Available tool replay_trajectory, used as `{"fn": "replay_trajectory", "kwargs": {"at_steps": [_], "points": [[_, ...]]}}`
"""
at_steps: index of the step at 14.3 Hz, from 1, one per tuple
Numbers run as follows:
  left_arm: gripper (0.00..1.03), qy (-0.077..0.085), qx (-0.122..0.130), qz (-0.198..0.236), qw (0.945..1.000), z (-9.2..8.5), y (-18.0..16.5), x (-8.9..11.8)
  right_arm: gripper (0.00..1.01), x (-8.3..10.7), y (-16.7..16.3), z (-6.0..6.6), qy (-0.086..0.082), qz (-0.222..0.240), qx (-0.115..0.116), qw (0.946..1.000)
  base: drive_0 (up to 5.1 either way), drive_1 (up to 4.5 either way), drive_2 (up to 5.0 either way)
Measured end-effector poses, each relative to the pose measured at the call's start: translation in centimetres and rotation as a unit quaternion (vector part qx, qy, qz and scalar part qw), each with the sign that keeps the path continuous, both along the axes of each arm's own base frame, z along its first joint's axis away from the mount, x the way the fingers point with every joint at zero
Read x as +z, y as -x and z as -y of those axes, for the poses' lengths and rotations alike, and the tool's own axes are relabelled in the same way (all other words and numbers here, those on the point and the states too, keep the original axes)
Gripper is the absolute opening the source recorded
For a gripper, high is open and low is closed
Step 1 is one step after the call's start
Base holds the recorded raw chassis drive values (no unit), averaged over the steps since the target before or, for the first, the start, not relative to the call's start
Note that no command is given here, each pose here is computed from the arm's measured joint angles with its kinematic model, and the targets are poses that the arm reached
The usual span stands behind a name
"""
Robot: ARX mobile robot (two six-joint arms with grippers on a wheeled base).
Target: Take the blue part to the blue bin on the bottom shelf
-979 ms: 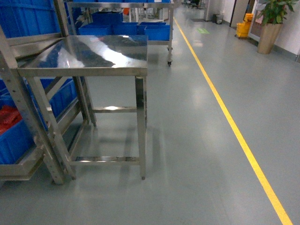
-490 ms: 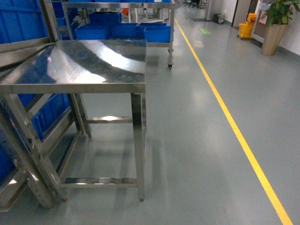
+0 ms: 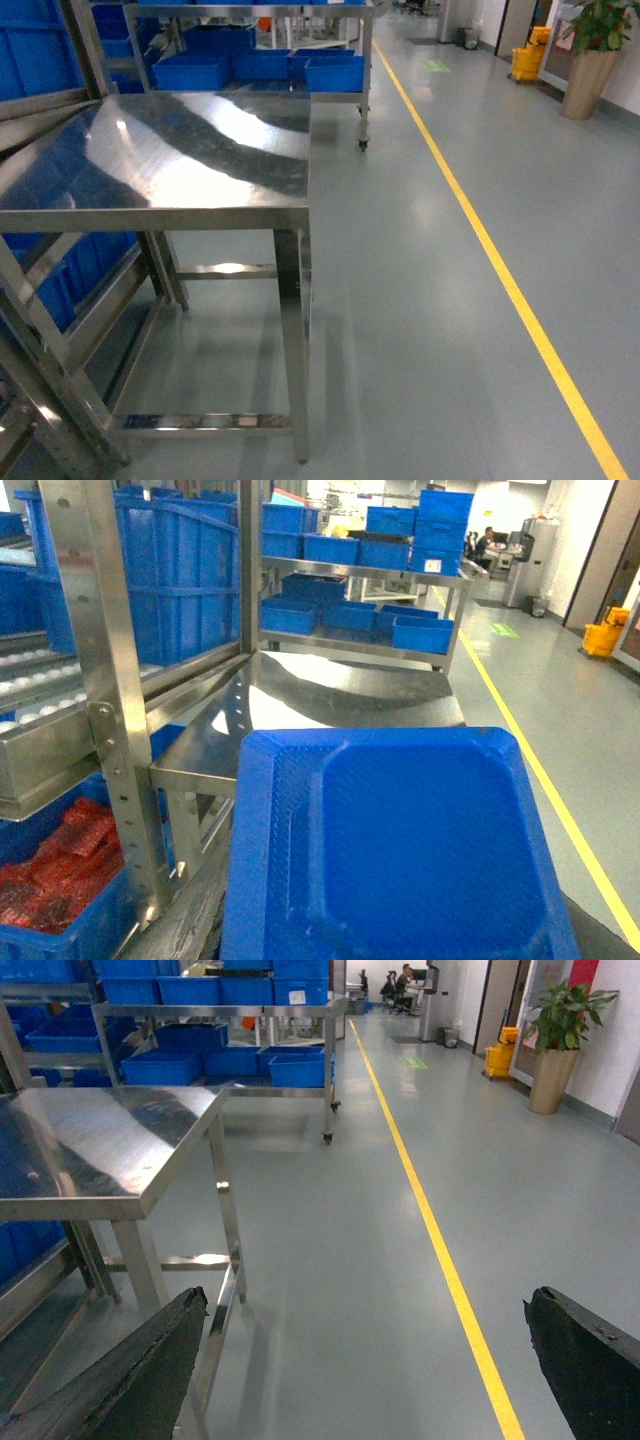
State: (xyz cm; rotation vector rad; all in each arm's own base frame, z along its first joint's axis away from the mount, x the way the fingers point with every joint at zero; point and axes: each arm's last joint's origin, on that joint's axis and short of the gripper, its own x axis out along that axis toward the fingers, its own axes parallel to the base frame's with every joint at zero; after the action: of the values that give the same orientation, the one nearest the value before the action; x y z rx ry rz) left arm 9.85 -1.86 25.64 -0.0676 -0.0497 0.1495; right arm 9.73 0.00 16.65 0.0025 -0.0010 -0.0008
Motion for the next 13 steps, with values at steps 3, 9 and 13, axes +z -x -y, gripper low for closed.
{"fn": "replay_trajectory", "kwargs": {"at_steps": [3, 9, 13], "points": [[0.43, 0.0, 0.001, -0.001, 1.0, 0.0, -0.01, -0.01, 0.98, 0.0, 0.0, 0.0, 0.0, 0.0, 0.0, 1.0, -4.9, 2.59, 2.6], [0.43, 0.0, 0.002, 0.0, 1.0, -0.01, 0.01, 0.01, 0.98, 0.01, 0.0, 0.0, 0.0, 0.001, 0.0, 1.0, -5.0, 2.49, 2.5], [0.43, 0.0, 0.001, 0.001, 1.0, -0.01, 0.02, 0.03, 0.98, 0.01, 0.0, 0.0, 0.0, 0.001, 0.0, 1.0, -5.1, 2.38, 2.4]]}}
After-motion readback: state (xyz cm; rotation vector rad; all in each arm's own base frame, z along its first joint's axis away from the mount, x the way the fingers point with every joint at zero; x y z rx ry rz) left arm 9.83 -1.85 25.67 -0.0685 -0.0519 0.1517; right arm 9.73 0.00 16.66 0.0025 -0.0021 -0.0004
